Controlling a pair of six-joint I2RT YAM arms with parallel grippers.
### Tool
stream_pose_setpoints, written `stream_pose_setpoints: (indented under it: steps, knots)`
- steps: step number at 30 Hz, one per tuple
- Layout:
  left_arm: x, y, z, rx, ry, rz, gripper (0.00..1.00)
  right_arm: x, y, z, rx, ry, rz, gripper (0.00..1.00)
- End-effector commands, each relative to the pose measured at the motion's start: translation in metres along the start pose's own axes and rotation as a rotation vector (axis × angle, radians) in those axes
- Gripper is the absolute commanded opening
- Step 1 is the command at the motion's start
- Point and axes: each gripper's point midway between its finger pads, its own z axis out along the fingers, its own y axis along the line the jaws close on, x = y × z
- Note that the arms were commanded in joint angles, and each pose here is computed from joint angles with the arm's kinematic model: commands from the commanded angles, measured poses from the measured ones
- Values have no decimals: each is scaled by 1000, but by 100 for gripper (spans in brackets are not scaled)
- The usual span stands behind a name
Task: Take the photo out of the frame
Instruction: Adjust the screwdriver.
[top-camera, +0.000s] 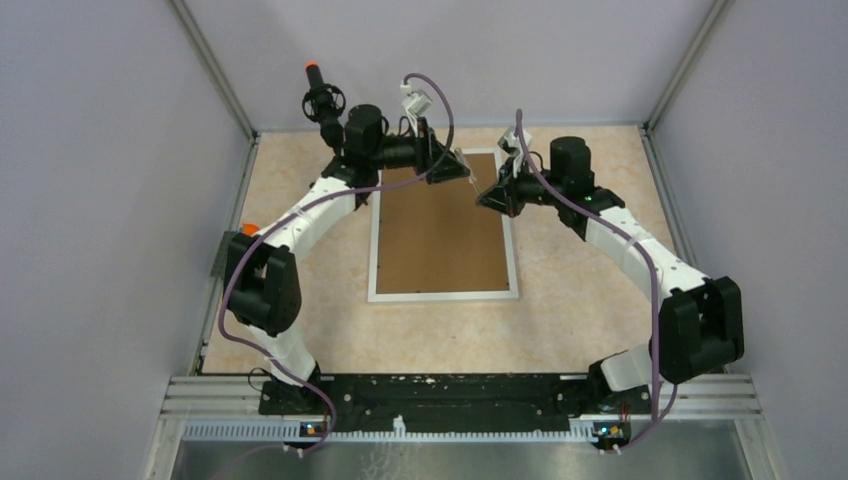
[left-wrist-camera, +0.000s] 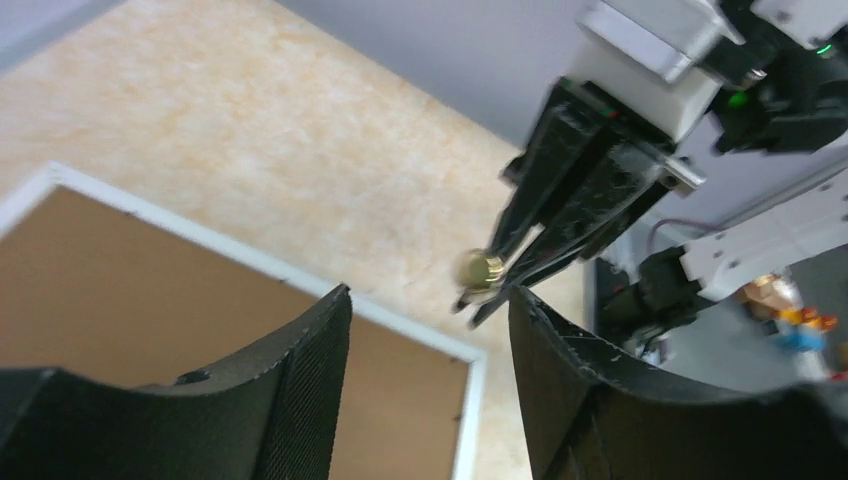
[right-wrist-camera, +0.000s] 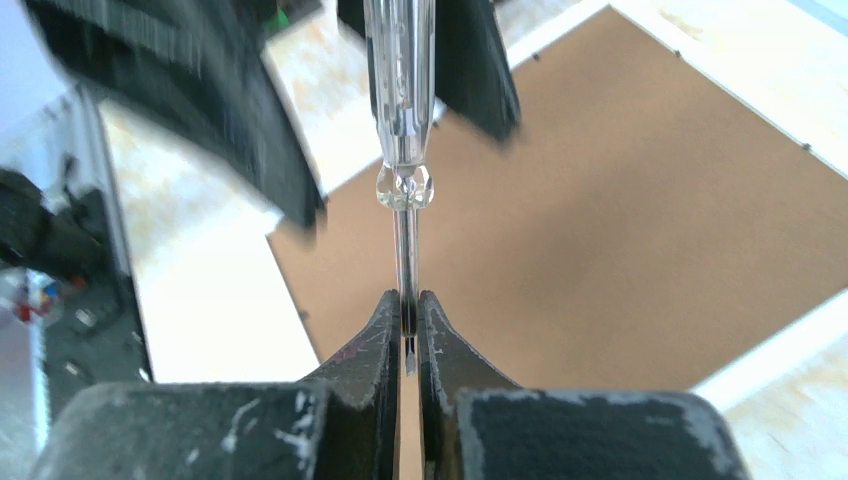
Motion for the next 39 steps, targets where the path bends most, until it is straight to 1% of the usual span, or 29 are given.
stream_pose_setpoints:
  steps: [1,4,8,11,13,15,17,19,23,26,27,30,31,32,34,35,37,38,39]
  knots:
    - [-1,-12,-30,93,159,103,63,0,4,-27,27,57,-237,0]
    - [14,-12,-32,87,213,32,63,10,3,-28,42,108,-274,0]
    - [27,-17,-27,112,240,-54,63,17,8,-27,24,145,-333,0]
    - [40,-25,-19,157,273,-79,69,24,15,-22,5,184,-381,0]
    - [50,-25,-14,165,292,-93,70,26,18,-20,2,197,-404,0]
    - [63,-24,-8,163,317,-121,70,25,19,-18,6,196,-419,0]
    - [74,-25,-2,171,341,-146,67,23,20,-15,13,196,-429,0]
    - [86,-27,4,181,364,-164,61,22,21,-13,19,200,-436,0]
    - [102,-29,9,192,393,-191,47,25,26,-11,11,215,-463,0]
    - [107,-34,11,223,401,-218,32,27,28,-11,7,219,-476,0]
    - [109,-34,11,224,402,-219,26,27,28,-11,7,219,-478,0]
    - [111,-35,11,229,392,-199,3,29,27,-12,13,225,-472,0]
    - [110,-36,10,232,382,-179,0,29,26,-13,29,226,-455,1]
    - [109,-35,9,230,371,-159,0,30,23,-15,55,233,-433,11]
    - [110,-29,4,212,348,-111,0,33,12,-20,132,249,-347,34]
    - [120,-23,-1,198,341,-95,0,38,8,-25,139,251,-280,45]
    - [131,-16,-7,189,314,-14,0,45,-1,-39,162,234,-137,71]
    - [137,-15,-10,189,297,31,0,50,-10,-48,196,231,-61,82]
    - [142,-14,-13,186,282,75,0,57,-14,-56,213,241,1,88]
